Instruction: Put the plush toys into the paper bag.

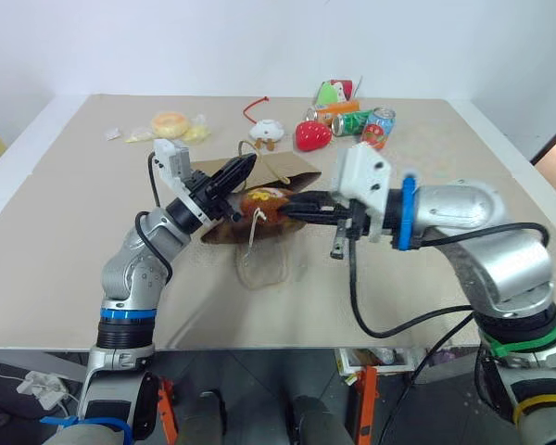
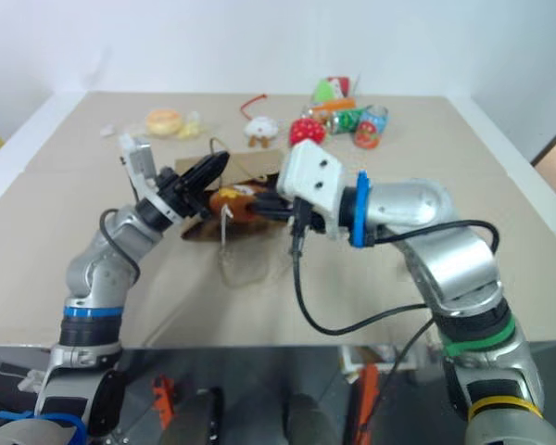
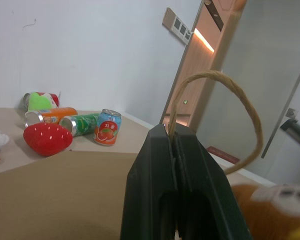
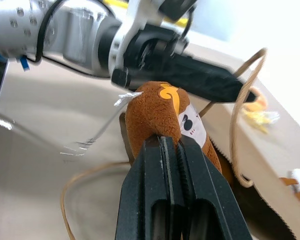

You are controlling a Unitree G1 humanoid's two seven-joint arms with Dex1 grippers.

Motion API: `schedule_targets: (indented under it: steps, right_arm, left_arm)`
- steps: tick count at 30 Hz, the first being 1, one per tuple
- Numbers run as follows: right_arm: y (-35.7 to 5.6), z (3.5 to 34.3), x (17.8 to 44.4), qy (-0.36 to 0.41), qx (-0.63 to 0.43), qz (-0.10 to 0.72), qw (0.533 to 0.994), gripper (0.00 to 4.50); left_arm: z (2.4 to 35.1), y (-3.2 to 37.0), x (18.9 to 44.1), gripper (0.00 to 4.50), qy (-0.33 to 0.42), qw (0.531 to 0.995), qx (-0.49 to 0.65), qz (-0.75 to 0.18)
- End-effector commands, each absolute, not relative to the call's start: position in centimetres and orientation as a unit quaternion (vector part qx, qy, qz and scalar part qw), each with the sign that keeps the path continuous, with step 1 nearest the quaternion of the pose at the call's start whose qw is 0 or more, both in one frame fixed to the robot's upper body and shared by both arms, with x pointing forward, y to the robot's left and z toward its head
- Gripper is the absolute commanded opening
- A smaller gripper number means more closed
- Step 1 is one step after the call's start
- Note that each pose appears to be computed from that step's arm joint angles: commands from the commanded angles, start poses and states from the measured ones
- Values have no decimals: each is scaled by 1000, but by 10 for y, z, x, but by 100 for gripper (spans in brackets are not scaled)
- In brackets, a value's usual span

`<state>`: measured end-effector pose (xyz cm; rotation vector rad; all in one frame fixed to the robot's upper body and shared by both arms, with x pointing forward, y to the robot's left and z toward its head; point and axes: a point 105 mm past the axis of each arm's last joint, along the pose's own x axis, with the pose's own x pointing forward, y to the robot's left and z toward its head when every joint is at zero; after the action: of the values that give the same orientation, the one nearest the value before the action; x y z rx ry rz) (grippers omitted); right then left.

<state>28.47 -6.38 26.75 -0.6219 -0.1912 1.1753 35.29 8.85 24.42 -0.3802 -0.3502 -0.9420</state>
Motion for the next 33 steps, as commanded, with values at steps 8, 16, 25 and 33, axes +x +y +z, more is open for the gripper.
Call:
schedule_targets:
  steps: [8,16,25,33]
  right_arm:
    - [-41,246,301,-97,-335,531,772,4]
    - [-41,224,342,-94,-404,482,772,4]
    - [-43,218,363,-90,-412,464,779,74]
    - [-49,219,369,-78,-388,455,797,412]
  left_arm:
    - [263,89,347,0,-197,851,-174,-454]
    - [264,90,347,0,-198,852,-179,-450]
    - [263,89,347,0,-199,853,-185,-446]
    - [264,91,348,0,-200,855,-189,-440]
